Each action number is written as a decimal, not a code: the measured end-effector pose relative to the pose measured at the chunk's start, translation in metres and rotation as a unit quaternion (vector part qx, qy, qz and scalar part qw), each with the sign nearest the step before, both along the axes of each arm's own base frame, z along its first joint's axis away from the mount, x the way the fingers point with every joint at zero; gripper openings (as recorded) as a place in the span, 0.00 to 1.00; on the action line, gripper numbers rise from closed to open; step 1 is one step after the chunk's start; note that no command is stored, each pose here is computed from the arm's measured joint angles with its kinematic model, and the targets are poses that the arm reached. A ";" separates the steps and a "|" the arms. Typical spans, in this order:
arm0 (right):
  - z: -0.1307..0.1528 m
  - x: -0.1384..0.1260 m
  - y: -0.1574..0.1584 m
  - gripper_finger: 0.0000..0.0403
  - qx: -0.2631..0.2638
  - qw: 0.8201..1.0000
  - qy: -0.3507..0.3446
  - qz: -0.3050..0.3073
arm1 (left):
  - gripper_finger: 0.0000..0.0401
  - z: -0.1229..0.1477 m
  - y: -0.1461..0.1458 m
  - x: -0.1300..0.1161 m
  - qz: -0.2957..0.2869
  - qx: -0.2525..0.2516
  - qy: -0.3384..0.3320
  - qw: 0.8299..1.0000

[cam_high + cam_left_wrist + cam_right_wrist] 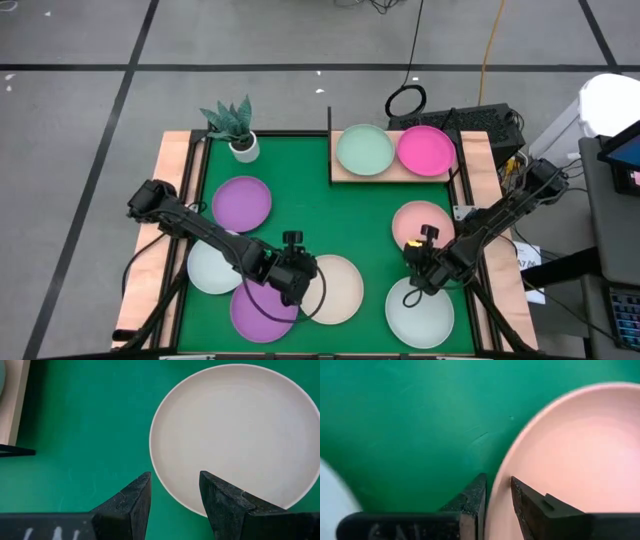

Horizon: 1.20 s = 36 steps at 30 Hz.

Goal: Place and stack plates onto a shelf
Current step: Stack the light orange plate on the light green plate on the shelf

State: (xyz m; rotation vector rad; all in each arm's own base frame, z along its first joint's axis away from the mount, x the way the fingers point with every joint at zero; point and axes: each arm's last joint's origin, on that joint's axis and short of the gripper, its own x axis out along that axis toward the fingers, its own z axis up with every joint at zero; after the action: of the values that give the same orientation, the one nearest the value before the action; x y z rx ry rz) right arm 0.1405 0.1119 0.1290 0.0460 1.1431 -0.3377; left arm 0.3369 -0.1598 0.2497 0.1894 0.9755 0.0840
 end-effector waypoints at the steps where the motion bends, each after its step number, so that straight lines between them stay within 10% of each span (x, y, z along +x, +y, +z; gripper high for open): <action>1: 0.000 0.000 0.000 0.16 -0.001 1.000 0.001 -0.004 | 0.43 0.000 0.000 0.000 0.000 0.000 0.000 1.000; 13: 0.004 0.001 0.000 0.01 -0.022 1.000 0.001 0.013 | 0.43 0.000 0.000 0.000 -0.002 0.002 0.000 1.000; 36: 0.104 0.059 0.004 0.00 -0.143 0.973 -0.007 0.184 | 0.43 0.000 -0.010 -0.005 0.011 -0.019 -0.005 1.000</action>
State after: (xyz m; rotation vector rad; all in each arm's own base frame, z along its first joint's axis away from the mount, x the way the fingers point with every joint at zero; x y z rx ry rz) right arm 0.1990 0.1160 0.2335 -0.4120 1.0551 -0.1683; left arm 0.3323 -0.1697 0.2497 0.1438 0.9682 0.0874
